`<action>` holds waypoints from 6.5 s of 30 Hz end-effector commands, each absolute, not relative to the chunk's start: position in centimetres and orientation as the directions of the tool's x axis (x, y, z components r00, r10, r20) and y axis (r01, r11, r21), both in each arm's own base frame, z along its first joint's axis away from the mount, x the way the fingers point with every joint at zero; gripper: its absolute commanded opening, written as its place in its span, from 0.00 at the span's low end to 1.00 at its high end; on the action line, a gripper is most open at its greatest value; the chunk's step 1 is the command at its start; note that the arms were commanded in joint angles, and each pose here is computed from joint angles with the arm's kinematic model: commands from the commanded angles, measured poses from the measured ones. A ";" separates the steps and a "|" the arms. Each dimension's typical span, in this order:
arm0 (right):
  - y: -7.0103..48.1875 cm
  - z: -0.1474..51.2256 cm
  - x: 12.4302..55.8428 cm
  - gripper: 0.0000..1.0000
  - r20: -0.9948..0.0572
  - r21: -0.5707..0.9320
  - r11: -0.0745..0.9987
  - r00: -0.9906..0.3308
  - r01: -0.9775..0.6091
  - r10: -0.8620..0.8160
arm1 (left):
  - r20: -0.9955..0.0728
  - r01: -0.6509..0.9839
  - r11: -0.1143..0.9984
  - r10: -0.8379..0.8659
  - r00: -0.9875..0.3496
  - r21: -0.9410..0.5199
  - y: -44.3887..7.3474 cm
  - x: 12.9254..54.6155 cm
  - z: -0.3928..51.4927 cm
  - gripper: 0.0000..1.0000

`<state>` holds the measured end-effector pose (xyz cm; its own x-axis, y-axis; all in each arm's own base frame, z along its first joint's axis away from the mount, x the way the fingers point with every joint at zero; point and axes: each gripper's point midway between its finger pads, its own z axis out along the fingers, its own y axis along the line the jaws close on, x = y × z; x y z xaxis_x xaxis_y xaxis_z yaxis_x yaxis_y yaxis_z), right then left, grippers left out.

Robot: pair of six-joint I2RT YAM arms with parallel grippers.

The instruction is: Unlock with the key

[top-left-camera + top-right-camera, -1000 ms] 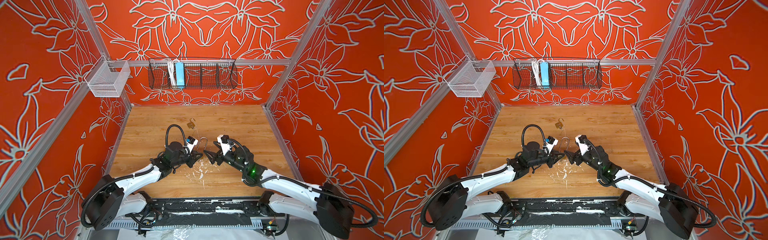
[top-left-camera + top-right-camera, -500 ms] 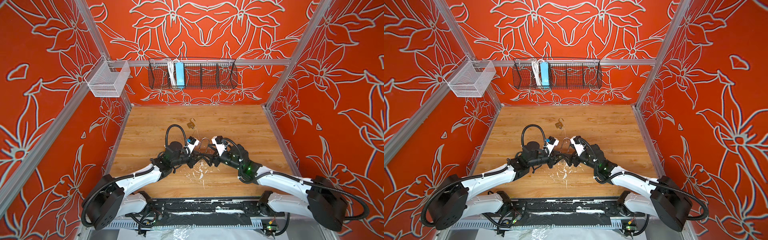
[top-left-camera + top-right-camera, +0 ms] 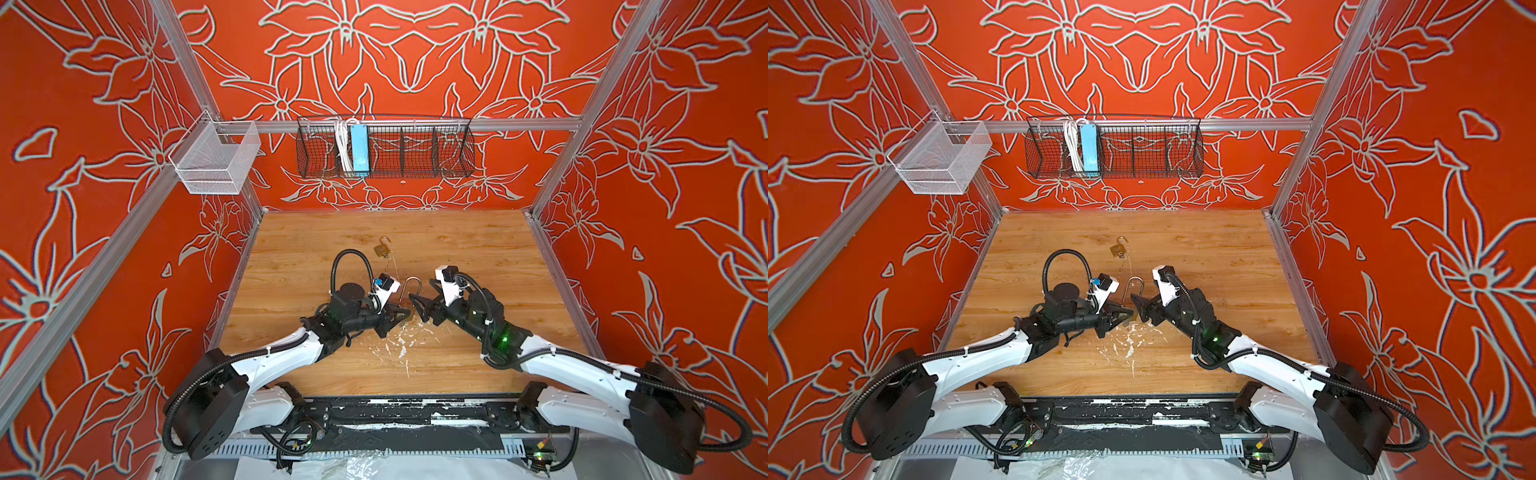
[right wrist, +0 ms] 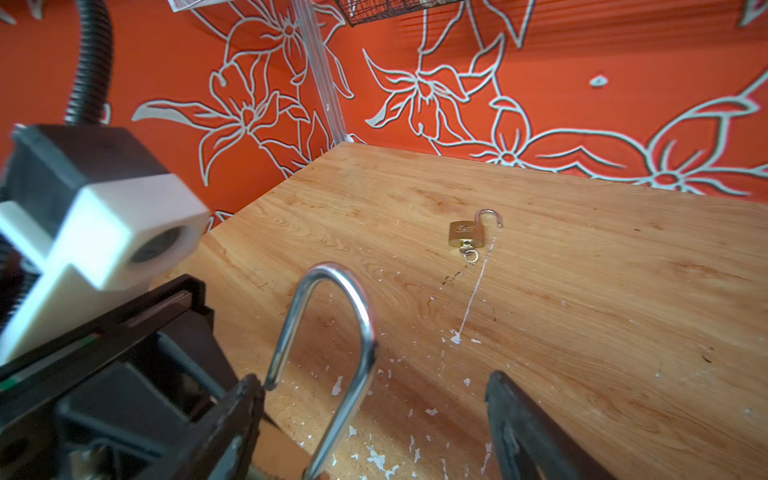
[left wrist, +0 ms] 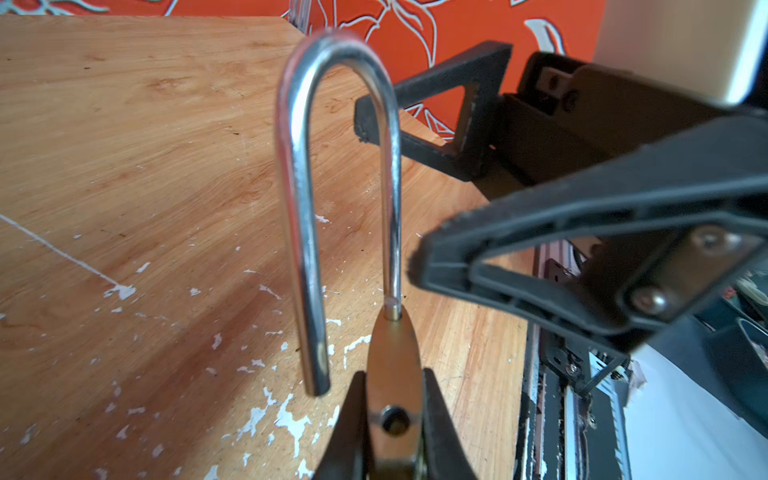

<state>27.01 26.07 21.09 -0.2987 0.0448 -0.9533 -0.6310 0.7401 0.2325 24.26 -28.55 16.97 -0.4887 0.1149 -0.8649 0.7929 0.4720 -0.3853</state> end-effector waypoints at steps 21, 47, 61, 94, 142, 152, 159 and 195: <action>23.0 20.0 28.8 0.86 -0.942 0.220 0.857 -0.329 -0.466 0.063 | -0.936 0.874 0.408 0.107 -0.334 -0.265 -31.2 23.5 20.4 0.00; 17.6 21.8 28.7 0.98 -0.969 0.221 0.896 -0.194 -0.385 0.156 | -0.946 0.883 0.390 0.080 -0.314 -0.261 -29.7 23.2 21.3 0.00; 22.7 22.2 27.6 0.98 -0.915 0.404 0.565 -0.328 -0.719 0.237 | -0.976 0.975 0.040 0.011 -0.220 -0.219 -29.7 17.1 25.3 0.00; 23.3 24.6 24.6 0.98 -0.942 0.324 0.454 -0.235 -0.830 0.242 | -0.985 0.954 0.245 -0.039 -0.165 -0.170 -28.0 19.2 25.5 0.00; 22.6 21.3 27.7 0.98 -0.930 0.363 0.645 -0.308 -0.673 0.202 | -0.959 0.947 0.166 0.011 -0.282 -0.276 -30.1 19.6 24.1 0.00; 21.6 21.0 28.3 0.98 -0.930 0.358 0.697 -0.308 -0.622 0.203 | -0.955 0.931 0.230 0.017 -0.295 -0.284 -30.0 20.7 23.8 0.00; 21.1 21.3 28.2 0.98 -0.934 0.348 0.711 -0.290 -0.611 0.207 | -0.956 0.907 0.320 0.018 -0.293 -0.273 -29.4 21.9 23.3 0.00; 22.0 21.6 27.6 0.98 -0.938 0.341 0.672 -0.290 -0.658 0.192 | -0.968 0.870 0.452 0.049 -0.245 -0.197 -29.1 22.9 22.5 0.00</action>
